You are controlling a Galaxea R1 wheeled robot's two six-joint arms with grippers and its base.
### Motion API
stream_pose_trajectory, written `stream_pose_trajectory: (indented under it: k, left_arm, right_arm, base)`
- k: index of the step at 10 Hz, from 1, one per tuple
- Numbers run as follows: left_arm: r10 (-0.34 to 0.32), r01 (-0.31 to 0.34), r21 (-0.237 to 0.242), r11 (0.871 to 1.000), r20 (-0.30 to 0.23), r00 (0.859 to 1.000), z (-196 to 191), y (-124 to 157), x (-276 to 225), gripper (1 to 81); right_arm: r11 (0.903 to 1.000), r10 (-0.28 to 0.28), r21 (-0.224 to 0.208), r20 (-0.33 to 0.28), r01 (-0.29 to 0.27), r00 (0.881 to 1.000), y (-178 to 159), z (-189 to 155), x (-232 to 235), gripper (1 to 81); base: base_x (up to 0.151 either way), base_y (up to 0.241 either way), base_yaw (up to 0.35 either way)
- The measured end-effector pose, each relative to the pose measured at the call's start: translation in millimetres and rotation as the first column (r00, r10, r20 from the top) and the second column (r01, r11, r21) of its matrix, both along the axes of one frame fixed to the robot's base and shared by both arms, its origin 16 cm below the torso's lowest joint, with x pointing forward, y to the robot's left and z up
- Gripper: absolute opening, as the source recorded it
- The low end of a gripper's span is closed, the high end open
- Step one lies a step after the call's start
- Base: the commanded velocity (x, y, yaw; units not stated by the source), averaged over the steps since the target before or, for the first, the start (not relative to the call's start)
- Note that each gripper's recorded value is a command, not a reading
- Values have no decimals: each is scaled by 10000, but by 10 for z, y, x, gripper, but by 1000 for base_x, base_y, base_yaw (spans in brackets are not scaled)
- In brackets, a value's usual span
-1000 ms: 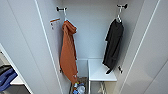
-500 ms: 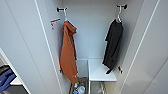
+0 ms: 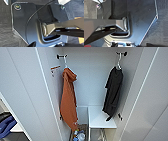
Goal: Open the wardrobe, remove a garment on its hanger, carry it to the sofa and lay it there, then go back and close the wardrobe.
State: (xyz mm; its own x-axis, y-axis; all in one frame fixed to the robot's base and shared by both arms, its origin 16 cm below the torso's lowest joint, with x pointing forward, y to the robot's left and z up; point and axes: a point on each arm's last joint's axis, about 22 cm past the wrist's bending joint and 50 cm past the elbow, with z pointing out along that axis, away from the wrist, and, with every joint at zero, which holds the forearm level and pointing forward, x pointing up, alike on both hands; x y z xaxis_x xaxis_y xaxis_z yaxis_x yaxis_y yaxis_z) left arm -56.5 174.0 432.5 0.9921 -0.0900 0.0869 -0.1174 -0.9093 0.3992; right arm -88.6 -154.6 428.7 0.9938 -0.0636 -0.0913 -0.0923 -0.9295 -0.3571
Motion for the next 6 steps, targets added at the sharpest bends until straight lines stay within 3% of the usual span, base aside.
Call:
stream_pose_trajectory:
  k: [6]
  left_arm:
    - [-3, 3, 79, 10000, 88, 10000, -12, 49, 40, 811]
  right_arm:
    - [9999, 73, 114, 52, -74, 10000, 95, 12, -21, 811]
  base:
    - [84, 0, 0]
